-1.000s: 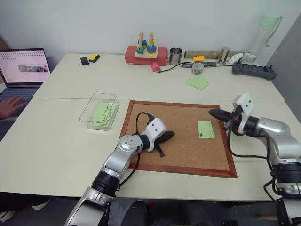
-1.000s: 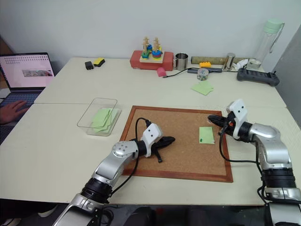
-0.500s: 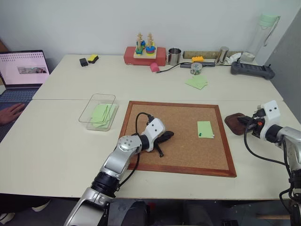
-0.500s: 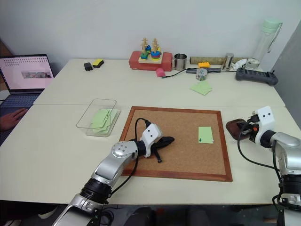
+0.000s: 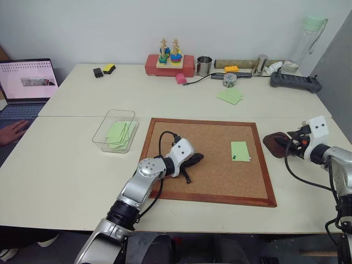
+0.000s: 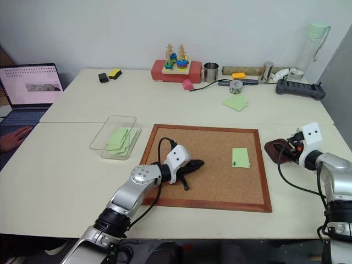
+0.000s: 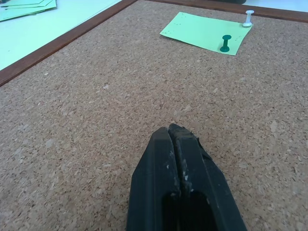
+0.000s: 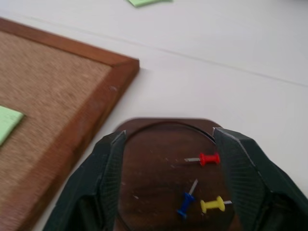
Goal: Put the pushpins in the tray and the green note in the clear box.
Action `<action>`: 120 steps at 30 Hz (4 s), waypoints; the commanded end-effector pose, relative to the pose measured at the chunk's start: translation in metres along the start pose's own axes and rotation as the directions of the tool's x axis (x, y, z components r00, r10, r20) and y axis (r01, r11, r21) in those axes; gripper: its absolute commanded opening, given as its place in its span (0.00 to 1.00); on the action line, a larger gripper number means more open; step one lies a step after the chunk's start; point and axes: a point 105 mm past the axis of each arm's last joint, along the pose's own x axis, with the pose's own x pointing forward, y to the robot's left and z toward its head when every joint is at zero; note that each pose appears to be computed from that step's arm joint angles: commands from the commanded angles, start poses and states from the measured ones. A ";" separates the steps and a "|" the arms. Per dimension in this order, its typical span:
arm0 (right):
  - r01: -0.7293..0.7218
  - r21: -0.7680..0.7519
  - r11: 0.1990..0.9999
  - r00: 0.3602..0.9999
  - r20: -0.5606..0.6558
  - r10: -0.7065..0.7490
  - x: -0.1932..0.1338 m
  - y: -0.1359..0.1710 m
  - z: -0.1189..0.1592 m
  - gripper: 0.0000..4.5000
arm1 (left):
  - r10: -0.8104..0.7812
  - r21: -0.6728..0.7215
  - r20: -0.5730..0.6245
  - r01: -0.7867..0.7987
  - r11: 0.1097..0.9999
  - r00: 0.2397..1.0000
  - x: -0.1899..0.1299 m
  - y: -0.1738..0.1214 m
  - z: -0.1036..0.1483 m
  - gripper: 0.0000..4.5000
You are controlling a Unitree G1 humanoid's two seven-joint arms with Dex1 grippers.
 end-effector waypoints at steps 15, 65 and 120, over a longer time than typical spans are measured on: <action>-0.394 -0.253 0.884 0.919 -0.095 0.382 -0.015 0.084 -0.013 0.67 | -0.025 -0.024 -0.112 0.022 0.999 0.993 -0.004 -0.005 -0.029 0.00; -0.476 -0.158 0.865 0.880 -0.070 0.470 -0.005 0.100 -0.013 0.46 | -0.033 -0.020 -0.130 0.031 0.999 0.991 -0.006 -0.008 -0.034 0.00; -0.429 0.075 0.900 0.901 0.108 0.421 -0.008 0.088 0.015 0.00 | -0.044 -0.021 -0.147 0.042 0.999 0.988 -0.007 -0.013 -0.039 0.00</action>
